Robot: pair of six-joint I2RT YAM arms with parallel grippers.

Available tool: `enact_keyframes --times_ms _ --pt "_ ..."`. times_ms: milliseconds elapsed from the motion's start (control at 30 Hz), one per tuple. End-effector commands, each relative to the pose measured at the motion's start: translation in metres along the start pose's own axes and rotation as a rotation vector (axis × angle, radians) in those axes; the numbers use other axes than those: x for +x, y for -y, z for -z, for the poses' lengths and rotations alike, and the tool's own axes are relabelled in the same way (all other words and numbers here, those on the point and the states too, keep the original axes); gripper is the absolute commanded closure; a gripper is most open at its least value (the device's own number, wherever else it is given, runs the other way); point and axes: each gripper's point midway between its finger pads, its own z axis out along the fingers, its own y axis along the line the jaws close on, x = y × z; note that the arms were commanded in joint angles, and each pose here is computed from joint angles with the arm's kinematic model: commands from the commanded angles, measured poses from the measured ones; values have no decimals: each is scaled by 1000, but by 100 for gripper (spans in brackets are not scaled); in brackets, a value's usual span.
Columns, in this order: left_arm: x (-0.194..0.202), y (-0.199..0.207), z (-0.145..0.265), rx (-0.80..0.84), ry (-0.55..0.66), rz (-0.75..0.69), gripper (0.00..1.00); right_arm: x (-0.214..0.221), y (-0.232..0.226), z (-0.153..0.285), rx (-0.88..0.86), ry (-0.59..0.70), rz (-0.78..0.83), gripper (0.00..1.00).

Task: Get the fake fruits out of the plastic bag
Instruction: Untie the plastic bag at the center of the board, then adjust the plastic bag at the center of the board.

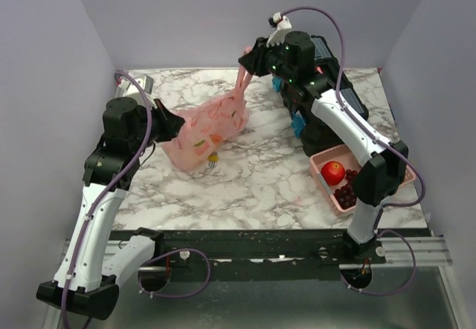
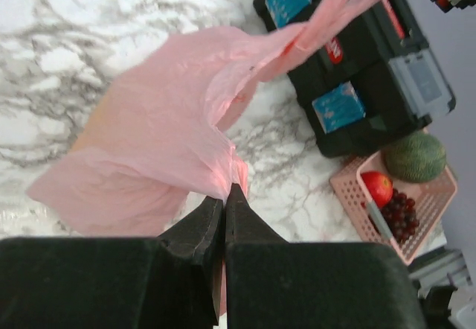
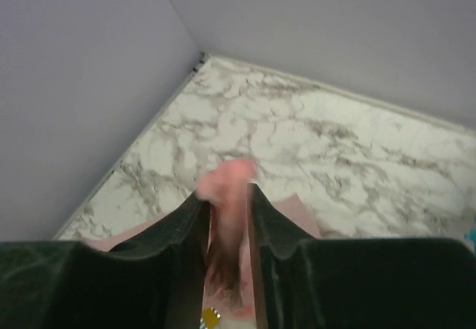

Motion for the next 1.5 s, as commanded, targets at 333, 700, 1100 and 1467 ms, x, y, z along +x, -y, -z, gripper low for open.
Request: enact_keyframes --times_ms 333,700,1100,1467 --pt "86 36 34 356 -234 22 100 125 -9 124 -7 -265 -84 28" --pt "94 39 26 398 -257 50 100 132 4 168 219 -156 -498 0" --pt "126 36 18 453 -348 135 100 107 -69 163 46 -9 -598 0" --pt "127 36 19 449 -347 140 100 90 -76 109 287 135 -577 9"
